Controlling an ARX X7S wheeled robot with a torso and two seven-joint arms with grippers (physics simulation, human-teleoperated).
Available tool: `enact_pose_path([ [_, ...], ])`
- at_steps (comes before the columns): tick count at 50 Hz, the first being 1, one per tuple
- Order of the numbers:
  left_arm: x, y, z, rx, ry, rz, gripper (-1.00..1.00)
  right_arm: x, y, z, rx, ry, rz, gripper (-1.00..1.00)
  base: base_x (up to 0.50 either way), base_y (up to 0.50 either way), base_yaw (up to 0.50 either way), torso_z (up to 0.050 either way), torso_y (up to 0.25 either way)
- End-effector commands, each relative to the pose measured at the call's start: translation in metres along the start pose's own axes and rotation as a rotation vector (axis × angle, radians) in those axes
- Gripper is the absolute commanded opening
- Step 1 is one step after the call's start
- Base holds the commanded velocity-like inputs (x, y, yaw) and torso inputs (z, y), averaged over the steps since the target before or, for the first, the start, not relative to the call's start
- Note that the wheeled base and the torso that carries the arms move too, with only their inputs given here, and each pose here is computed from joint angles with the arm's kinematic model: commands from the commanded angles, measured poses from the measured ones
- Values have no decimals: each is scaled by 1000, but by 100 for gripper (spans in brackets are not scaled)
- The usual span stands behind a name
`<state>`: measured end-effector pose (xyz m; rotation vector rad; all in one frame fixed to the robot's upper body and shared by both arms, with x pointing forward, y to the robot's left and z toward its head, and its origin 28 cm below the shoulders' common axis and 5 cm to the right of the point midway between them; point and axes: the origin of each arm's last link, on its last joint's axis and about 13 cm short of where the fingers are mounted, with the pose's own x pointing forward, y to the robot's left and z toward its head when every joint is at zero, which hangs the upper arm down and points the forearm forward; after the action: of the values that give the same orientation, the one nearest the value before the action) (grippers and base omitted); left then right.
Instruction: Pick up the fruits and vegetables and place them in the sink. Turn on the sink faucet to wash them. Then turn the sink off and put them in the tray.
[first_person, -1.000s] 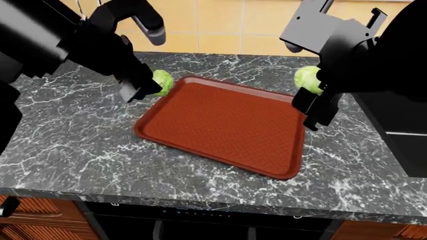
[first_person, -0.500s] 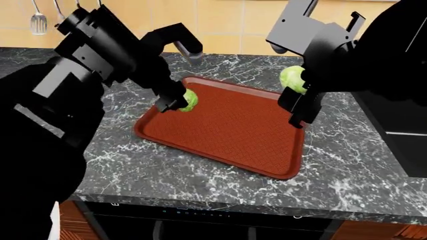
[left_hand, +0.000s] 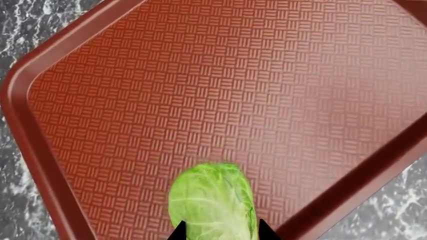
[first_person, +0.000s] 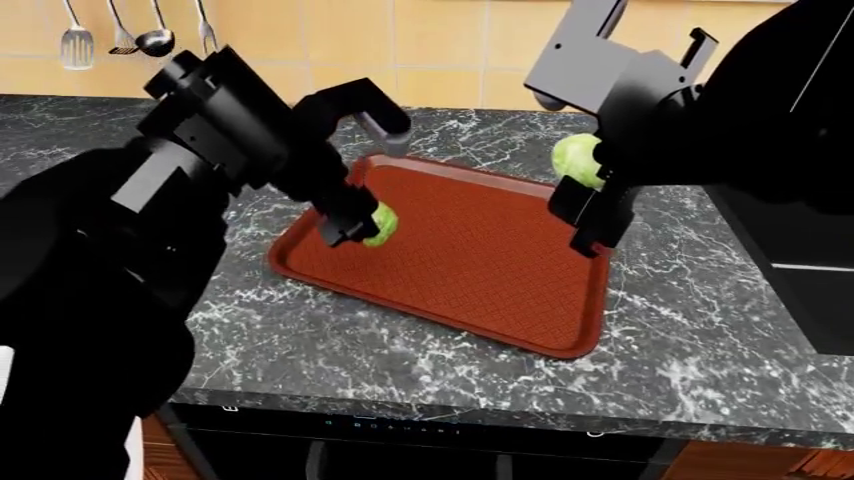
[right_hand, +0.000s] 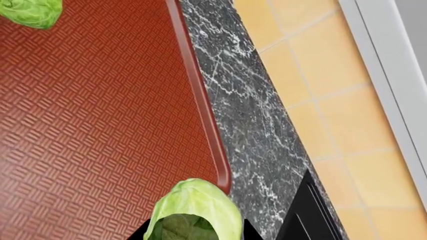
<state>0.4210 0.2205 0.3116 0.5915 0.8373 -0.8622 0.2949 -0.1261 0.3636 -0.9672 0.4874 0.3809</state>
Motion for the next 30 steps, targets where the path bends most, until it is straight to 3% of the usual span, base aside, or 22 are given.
enact_pose_path([
  [1, 5, -1, -5, -35, 8, 3, -100, 2, -1, 1, -8, -7, -9, -100, 0, 0, 0, 0, 0],
  [15, 12, -1, -2, 0, -66, 38, -100, 10, 0, 2, -22, -7, 5, -100, 0, 0, 0, 0, 0],
  [30, 22, -4, -14, -67, 38, 25, -100, 10, 0, 3, -22, -10, 7, -100, 0, 0, 0, 0, 0],
])
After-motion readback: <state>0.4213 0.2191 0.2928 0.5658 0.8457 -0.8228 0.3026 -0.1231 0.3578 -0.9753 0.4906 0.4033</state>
